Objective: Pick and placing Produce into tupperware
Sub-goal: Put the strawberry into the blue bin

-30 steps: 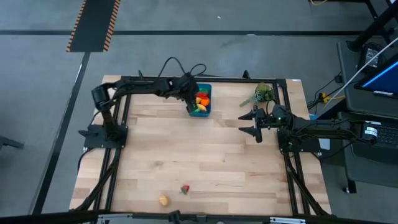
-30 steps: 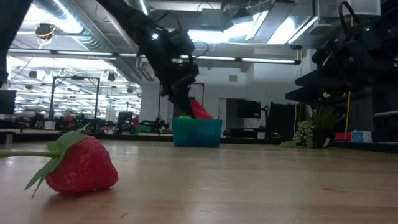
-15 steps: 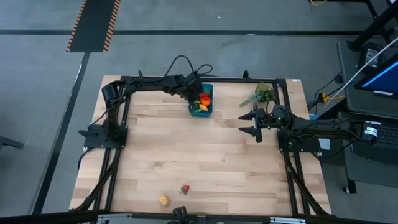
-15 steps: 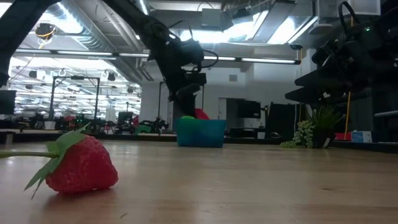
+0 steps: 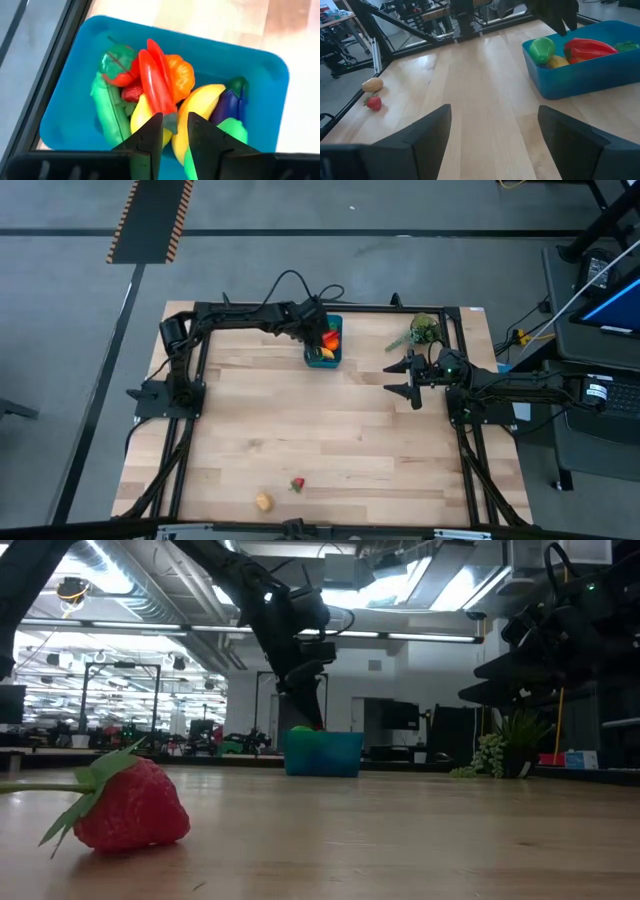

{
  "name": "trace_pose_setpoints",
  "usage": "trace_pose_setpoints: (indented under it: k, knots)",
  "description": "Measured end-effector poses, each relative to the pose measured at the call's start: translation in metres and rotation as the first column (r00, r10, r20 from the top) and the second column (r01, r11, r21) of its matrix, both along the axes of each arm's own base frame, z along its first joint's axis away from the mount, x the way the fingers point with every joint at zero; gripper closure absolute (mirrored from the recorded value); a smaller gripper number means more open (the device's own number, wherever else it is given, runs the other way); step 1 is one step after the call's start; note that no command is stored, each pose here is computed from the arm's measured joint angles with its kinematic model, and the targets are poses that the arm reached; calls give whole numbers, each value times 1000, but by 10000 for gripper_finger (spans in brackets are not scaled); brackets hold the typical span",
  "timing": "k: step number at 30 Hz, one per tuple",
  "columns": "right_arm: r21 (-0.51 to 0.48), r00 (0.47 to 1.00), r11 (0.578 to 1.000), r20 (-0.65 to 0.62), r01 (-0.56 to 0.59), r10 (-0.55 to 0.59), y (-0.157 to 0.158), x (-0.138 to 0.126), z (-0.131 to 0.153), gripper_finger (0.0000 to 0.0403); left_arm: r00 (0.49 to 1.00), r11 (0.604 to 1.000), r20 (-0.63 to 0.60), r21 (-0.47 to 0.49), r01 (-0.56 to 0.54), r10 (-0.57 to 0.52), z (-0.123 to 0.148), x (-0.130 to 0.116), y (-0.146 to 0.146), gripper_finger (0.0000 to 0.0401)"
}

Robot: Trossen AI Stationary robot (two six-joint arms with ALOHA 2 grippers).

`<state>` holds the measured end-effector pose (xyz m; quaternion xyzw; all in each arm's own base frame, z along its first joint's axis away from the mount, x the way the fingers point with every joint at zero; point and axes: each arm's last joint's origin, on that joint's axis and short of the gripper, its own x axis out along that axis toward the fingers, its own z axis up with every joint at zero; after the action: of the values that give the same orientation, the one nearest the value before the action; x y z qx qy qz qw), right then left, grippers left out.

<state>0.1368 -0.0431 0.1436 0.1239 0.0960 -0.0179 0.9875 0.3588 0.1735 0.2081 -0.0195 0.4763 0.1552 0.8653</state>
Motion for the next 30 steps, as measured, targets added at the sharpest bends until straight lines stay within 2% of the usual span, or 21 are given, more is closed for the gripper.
trace_pose_setpoints:
  k: [7,13,16,19,22,25,30]
  knots:
    - [0,1000,1000,-1,-1,1,0,0,0,104,1000,999,-10,40,-17,18,6,-2,-2,309]
    - [2,1000,1000,-4,-2,2,0,0,0,104,999,998,44,65,-13,10,36,-9,-16,316]
    - [4,1000,1000,-9,-2,2,0,0,-1,104,995,998,98,68,0,-7,53,-15,-34,323]
    - [5,1000,1000,-10,-1,1,0,0,-1,104,992,997,119,65,35,-43,58,-25,-60,330]
    - [9,1000,1000,-11,-1,1,0,0,-1,104,989,995,145,94,19,-33,55,-42,-90,336]
    - [10,1000,1000,-13,-1,1,0,0,-1,104,973,993,229,114,5,-31,49,-63,-122,342]
    - [9,1000,1000,-15,-2,2,0,0,-2,104,912,992,395,103,79,-113,42,-98,-170,352]
